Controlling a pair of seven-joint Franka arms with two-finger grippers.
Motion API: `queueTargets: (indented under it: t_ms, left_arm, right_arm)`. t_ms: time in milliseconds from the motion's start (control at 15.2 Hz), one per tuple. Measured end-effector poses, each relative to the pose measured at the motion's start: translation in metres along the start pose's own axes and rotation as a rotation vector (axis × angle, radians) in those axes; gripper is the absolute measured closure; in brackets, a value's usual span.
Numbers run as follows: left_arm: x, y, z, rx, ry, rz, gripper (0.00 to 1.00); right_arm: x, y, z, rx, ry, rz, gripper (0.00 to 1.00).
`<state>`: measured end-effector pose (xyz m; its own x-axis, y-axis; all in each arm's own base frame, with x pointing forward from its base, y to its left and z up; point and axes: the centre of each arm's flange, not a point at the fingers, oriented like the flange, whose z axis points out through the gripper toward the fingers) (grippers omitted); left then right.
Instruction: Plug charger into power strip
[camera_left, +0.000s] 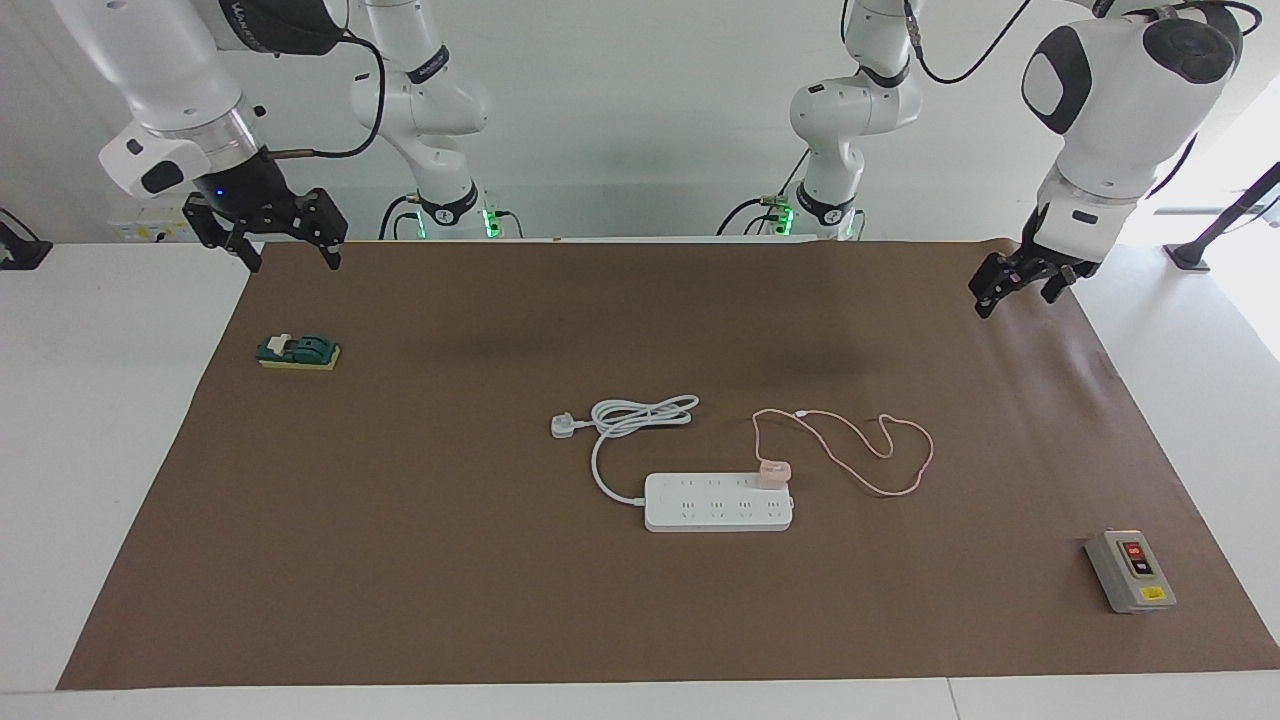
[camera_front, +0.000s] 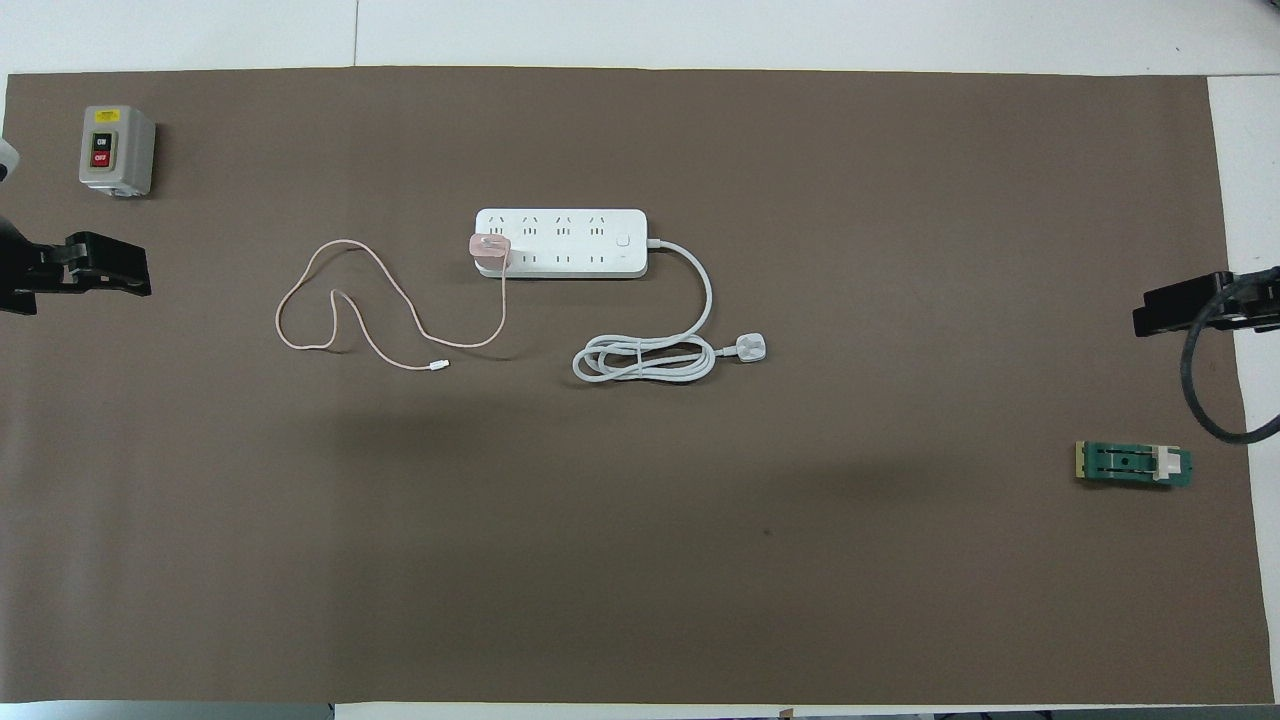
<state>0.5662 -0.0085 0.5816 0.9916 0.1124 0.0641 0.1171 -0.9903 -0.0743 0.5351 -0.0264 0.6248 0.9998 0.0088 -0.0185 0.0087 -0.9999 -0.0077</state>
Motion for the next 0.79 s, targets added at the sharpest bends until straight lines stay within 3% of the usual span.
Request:
queueTargets:
  t_ms: [593, 790]
  left_arm:
    - [-0.016, 0.031, -0.008, 0.001, -0.036, 0.062, 0.00]
    - [-0.019, 0.033, -0.007, -0.043, -0.050, 0.093, 0.00]
  right_arm:
    - [0.000, 0.000, 0.000, 0.000, 0.000, 0.000, 0.00]
    - [0.000, 0.000, 0.000, 0.000, 0.000, 0.000, 0.00]
